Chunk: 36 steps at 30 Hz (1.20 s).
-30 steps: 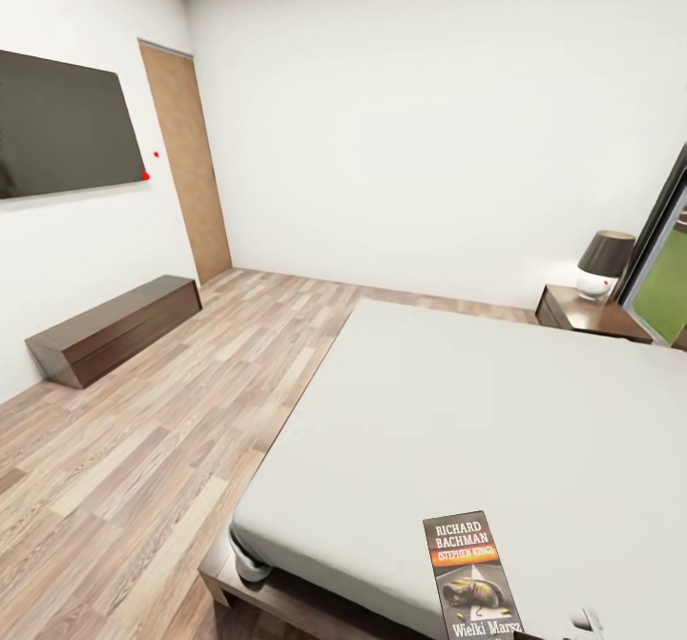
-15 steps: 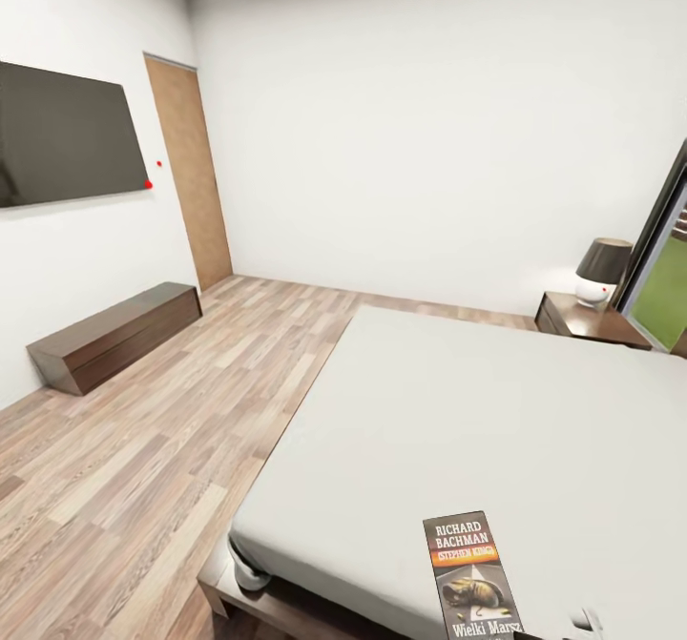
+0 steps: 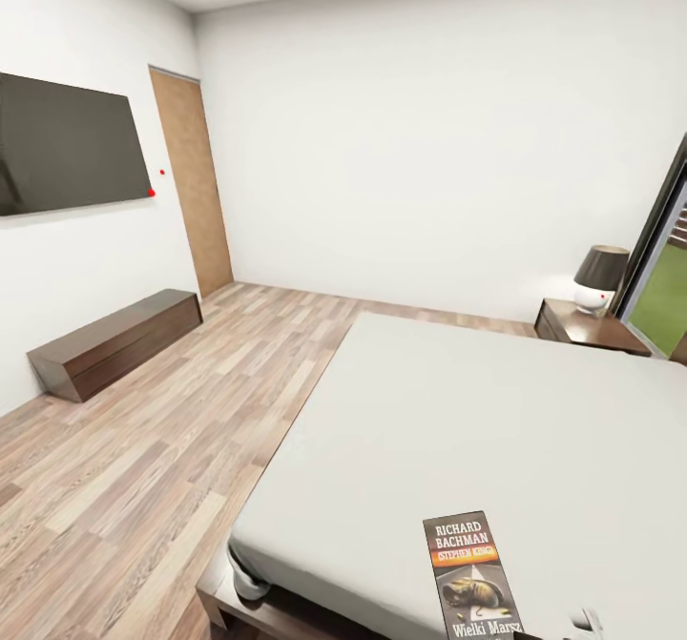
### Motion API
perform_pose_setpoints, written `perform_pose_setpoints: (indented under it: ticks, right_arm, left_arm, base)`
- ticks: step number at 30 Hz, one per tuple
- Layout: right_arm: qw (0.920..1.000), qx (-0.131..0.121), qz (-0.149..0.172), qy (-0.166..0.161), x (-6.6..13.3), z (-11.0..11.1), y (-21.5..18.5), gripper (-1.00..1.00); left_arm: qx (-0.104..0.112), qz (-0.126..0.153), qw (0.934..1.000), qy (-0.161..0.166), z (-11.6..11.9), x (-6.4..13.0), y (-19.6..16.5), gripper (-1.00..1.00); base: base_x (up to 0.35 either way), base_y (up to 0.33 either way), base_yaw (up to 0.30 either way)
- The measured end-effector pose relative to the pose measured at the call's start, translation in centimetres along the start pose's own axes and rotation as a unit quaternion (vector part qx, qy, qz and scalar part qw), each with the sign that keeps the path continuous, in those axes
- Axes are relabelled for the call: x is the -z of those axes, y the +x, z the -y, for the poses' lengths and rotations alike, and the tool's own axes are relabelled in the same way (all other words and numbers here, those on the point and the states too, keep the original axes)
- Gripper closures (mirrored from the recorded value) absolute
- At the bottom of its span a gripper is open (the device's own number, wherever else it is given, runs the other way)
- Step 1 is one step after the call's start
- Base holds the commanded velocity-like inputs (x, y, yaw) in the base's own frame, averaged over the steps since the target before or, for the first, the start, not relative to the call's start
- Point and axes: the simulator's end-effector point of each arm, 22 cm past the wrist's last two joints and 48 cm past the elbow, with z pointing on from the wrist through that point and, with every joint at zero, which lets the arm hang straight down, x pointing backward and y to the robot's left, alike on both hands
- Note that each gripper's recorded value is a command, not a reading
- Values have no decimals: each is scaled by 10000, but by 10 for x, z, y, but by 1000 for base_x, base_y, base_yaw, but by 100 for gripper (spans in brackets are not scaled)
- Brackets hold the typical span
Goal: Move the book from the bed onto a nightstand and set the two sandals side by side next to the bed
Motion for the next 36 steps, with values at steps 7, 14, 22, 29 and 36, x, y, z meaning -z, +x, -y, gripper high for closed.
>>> perform_pose_setpoints:
  ticks: [7,14,22,29,36]
  right_arm:
    - [10000,43,35,-16,1,-2,-4,100]
    - [9999,86,69,-35,2,-5,-7,100]
    - [9998,133,109,-55,2,-8,-11,100]
    - [9998,158,133,-76,3,-10,-13,100]
    - [9997,162,129,-113,3,-12,-13,100]
  left_arm:
    - [-27,47,10000,1,1,1,-5,-100]
    - [-52,100,9999,7,2,2,-9,-100]
    - [-85,155,9998,10,3,3,-14,-100]
    - [-102,185,9998,12,4,4,-17,-100]
    - [-101,189,9998,12,4,4,-18,-100]
  base:
    - [0,0,0]
    - [0,0,0]
    - [0,0,76]
    - [0,0,74]
    - [0,0,98]
